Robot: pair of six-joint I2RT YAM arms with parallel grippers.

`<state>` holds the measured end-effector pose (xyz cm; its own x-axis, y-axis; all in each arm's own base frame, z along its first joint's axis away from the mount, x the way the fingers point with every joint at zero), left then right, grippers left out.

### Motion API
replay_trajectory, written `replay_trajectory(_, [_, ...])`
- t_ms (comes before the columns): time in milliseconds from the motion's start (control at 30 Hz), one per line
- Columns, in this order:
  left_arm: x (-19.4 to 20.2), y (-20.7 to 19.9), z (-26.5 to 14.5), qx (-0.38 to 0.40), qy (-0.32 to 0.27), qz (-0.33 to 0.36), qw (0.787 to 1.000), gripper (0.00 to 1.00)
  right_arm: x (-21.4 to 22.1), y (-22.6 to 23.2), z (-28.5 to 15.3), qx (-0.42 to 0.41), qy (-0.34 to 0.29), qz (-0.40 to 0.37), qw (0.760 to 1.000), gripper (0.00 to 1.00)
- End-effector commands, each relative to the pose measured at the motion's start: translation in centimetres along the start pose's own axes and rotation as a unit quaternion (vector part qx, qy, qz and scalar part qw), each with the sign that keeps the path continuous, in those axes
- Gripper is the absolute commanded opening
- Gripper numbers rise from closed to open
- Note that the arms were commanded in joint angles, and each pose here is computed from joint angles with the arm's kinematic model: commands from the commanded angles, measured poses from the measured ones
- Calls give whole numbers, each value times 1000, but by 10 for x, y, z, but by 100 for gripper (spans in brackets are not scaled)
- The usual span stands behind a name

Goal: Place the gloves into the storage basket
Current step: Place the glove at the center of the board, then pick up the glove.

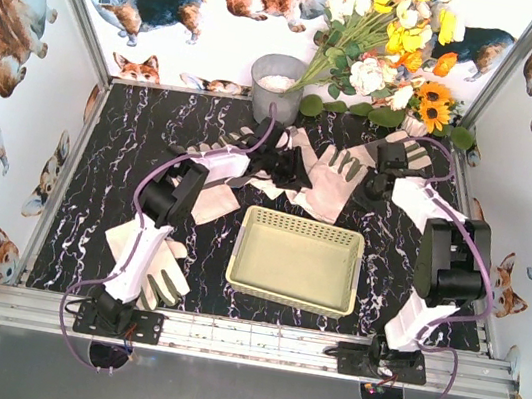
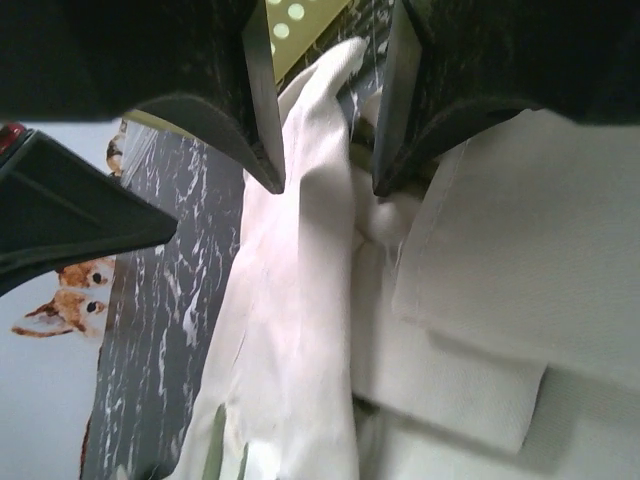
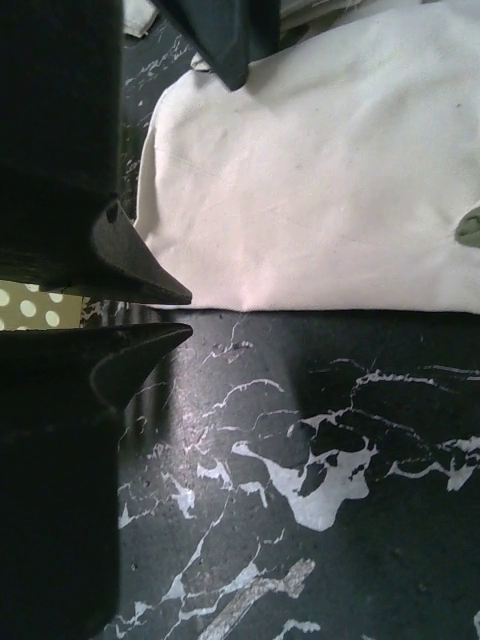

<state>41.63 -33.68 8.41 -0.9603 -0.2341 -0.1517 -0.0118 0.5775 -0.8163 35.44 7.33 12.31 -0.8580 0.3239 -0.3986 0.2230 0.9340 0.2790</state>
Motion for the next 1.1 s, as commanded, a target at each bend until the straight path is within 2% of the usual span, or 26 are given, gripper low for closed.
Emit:
replay_trajectory(0, [-12,-18,13,46,-15,1,999,33,-4,-3,-18,-11,-22,-7,1000,17])
replay_trajectory(133, [-13,-24,20,66,-20,-8,998,33,0,-10,-24,-7,-22,-8,1000,17])
replay_trajectory(500, [4,-37,53,104,14,-19,994,36,2,-31,-45,-12,-35,18,999,17])
replay_trajectory(567, [6,-41,56,110,15,-19,994,28,1,-34,-54,-14,-43,21,999,18])
replay_trajectory(667, [7,-50,54,123,9,-16,992,9,0,-38,-69,-16,-55,23,998,19])
replay_trajectory(733, [5,-59,48,132,-4,-12,991,0,0,-39,-82,-20,-66,22,997,22])
replay_trajectory(967, [7,-101,5,170,-57,-1,984,0,-7,-42,-123,-42,-118,7,992,40])
replay_trajectory(1067, [8,-123,-20,180,-76,15,981,0,-21,-34,-148,-76,-157,-7,985,52])
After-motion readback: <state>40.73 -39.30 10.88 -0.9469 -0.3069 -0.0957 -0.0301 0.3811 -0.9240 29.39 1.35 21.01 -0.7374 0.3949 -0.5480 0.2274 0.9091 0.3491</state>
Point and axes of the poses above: each gripper's point midway between its finger pads, its own z axis out along the fingers, its own y axis along the line the jaws close on, x = y × z, the point moved 7 cm from there along -z, back along the fingers, and after that the axes turned 9 degrees about -z, right-handed, at the moved point
